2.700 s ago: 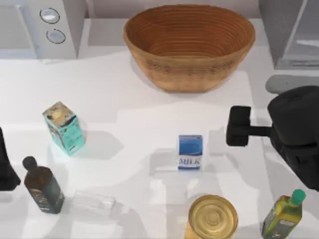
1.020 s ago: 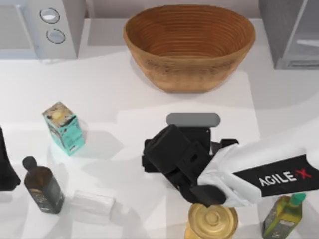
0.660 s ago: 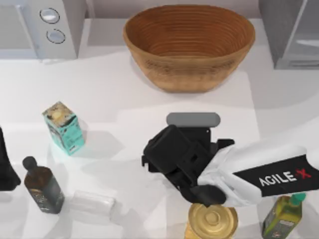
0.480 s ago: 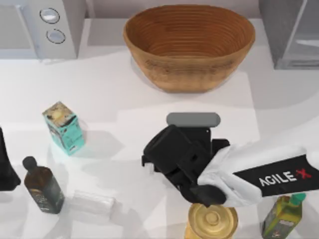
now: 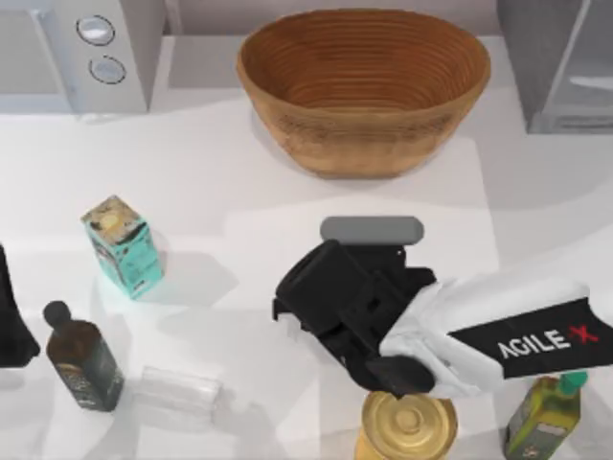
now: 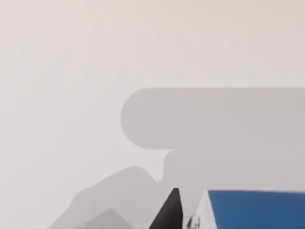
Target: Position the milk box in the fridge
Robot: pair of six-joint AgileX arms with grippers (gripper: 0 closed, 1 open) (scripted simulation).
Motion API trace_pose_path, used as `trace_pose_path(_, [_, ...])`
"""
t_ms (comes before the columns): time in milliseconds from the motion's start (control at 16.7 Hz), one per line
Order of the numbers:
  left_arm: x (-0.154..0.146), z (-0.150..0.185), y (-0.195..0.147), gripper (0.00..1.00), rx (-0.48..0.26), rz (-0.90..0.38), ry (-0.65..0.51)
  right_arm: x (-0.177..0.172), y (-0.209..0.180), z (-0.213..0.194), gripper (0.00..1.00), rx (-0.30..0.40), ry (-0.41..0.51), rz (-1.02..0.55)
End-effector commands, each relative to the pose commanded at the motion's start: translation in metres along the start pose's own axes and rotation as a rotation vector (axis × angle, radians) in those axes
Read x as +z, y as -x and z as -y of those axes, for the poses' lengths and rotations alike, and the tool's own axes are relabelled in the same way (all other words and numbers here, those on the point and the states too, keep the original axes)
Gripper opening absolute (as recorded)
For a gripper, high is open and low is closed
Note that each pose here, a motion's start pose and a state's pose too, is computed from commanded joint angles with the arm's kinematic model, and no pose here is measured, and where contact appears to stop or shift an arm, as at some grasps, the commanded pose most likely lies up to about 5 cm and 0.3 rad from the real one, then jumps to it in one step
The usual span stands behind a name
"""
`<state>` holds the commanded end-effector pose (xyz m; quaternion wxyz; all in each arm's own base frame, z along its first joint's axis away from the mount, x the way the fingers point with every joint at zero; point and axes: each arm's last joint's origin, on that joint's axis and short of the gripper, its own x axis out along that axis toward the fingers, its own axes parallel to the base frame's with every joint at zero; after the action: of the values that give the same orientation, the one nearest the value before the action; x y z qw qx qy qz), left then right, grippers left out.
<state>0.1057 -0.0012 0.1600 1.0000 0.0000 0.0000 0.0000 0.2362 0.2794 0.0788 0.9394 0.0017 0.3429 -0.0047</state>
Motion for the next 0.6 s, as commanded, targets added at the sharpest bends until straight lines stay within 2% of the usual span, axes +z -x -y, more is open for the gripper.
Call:
trace_pose_path(480, [0.0, 0.0, 0.0, 1.0, 0.0, 0.0, 0.0, -0.0002, 0.0, -0.0004, 0.0, 0.002, 0.001, -0.001])
trace_pose_path(600, [0.0, 0.0, 0.0, 1.0, 0.0, 0.0, 0.0, 0.0032, 0.0003, -0.0041, 0.0, 0.024, 0.014, -0.001])
